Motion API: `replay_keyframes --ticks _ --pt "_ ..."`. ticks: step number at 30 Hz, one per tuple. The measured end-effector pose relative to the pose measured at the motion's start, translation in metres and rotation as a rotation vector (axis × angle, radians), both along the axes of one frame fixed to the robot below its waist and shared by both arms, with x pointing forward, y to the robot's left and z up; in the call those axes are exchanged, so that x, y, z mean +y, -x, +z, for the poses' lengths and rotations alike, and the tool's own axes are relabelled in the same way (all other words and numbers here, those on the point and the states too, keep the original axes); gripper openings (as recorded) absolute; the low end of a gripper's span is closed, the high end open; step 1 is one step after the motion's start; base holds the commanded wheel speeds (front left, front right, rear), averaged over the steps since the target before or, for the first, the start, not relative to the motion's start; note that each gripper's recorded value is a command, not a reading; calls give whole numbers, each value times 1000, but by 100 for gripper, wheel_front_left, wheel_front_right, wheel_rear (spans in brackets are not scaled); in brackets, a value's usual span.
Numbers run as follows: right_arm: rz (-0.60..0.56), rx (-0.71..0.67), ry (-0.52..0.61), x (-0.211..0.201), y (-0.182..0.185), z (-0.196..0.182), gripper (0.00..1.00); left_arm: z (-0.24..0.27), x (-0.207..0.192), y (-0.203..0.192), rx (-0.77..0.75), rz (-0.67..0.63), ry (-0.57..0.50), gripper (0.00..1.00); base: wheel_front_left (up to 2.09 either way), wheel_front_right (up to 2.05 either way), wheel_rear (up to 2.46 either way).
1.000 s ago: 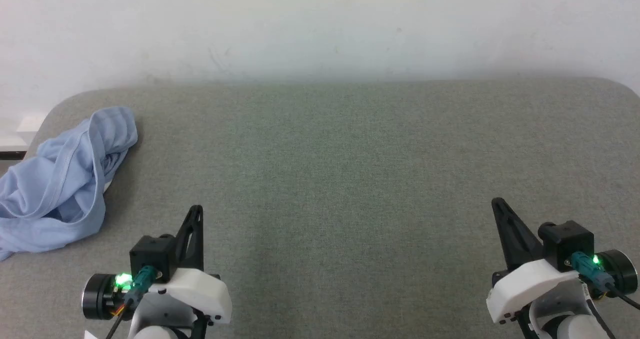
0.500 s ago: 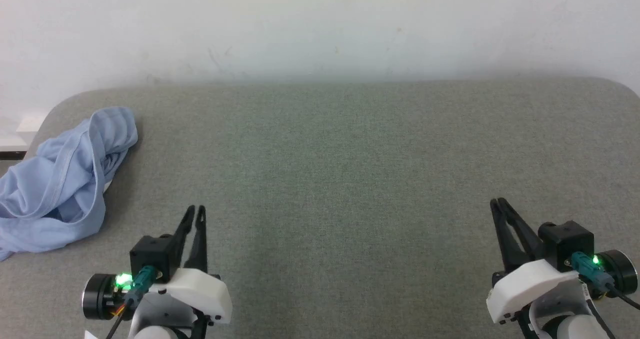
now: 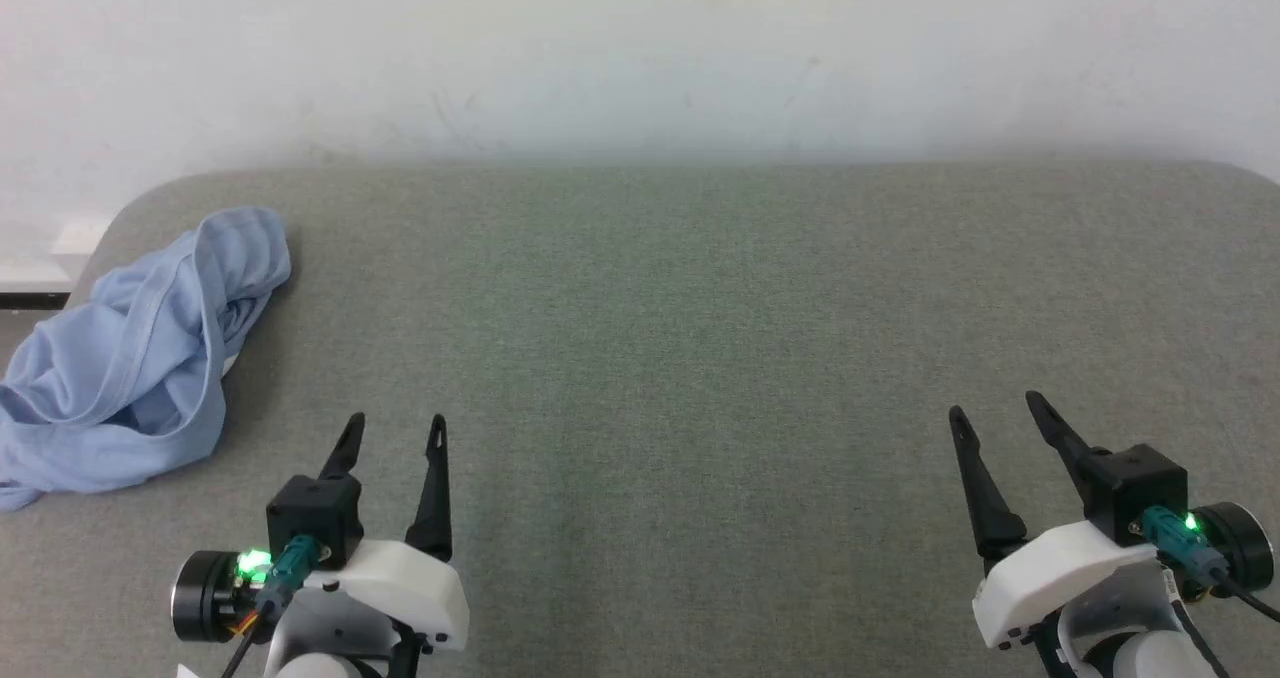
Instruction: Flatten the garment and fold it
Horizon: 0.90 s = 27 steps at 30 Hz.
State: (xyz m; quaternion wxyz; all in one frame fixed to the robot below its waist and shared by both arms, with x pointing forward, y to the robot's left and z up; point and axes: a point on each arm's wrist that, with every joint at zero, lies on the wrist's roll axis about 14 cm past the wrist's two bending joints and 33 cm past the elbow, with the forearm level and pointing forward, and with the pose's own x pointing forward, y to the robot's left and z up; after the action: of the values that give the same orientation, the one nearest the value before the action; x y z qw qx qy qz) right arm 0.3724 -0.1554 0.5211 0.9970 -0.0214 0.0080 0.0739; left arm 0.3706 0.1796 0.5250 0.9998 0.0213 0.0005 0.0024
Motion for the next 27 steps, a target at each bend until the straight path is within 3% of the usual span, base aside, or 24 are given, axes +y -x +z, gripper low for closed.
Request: replay_keyframes --ticks 27 --pt "183 -21 -27 64 -23 2 100 0 58 37 -35 205 21 100 0 0 0"
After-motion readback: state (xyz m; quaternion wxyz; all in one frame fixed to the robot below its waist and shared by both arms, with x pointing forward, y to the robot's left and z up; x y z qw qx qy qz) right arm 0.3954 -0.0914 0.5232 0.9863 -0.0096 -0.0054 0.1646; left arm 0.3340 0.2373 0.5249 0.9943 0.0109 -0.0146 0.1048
